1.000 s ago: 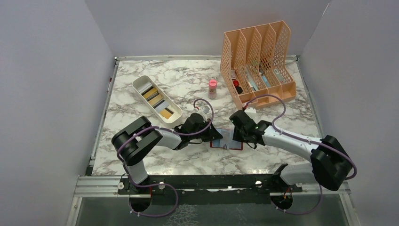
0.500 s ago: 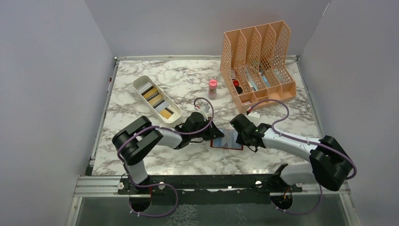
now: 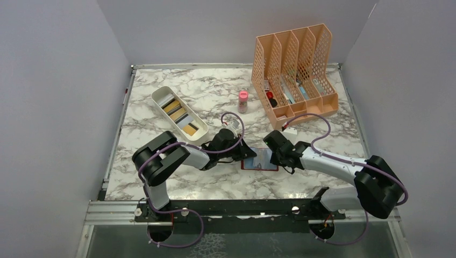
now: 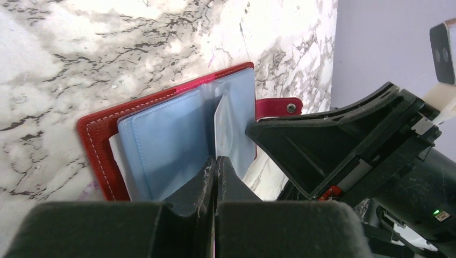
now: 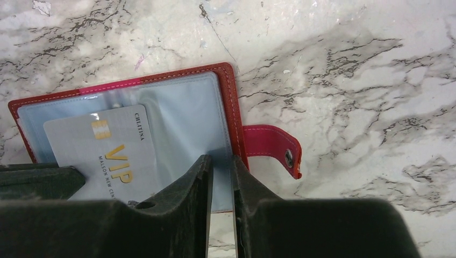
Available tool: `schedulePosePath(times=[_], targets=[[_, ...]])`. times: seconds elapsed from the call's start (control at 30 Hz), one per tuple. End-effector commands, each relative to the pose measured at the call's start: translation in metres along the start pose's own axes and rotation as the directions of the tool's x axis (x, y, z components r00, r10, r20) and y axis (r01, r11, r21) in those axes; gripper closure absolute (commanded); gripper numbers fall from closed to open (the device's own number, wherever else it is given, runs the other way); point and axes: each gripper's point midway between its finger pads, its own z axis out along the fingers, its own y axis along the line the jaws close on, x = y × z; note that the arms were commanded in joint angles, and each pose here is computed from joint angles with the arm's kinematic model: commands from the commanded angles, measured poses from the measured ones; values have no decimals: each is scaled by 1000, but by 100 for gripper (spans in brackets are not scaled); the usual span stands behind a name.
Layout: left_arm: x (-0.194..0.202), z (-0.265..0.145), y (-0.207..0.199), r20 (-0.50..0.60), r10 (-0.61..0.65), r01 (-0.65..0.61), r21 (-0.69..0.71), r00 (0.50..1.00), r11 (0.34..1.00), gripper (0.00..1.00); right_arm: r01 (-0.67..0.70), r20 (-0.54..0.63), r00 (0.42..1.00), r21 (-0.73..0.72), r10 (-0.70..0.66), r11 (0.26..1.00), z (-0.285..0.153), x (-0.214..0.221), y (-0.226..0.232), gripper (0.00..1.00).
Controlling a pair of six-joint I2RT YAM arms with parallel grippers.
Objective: Put the credit cards into the card holder
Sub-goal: Insert the credit card into the card holder.
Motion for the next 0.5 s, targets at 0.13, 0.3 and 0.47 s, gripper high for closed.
schedulePosePath(times=[0.13,0.3,0.47], targets=[[-12,1,7,80,-7,9,-29,997,1000,100,41,-15,999,57,-41,998,6,13,-22,78],[-12,2,8,76,-17,20,-34,997,999,100,40,-8,999,43,-40,998,5,11,-20,78],[-11,1,16,88,-28,33,-56,996,998,100,42,-16,999,40,-41,998,6,13,-20,78]])
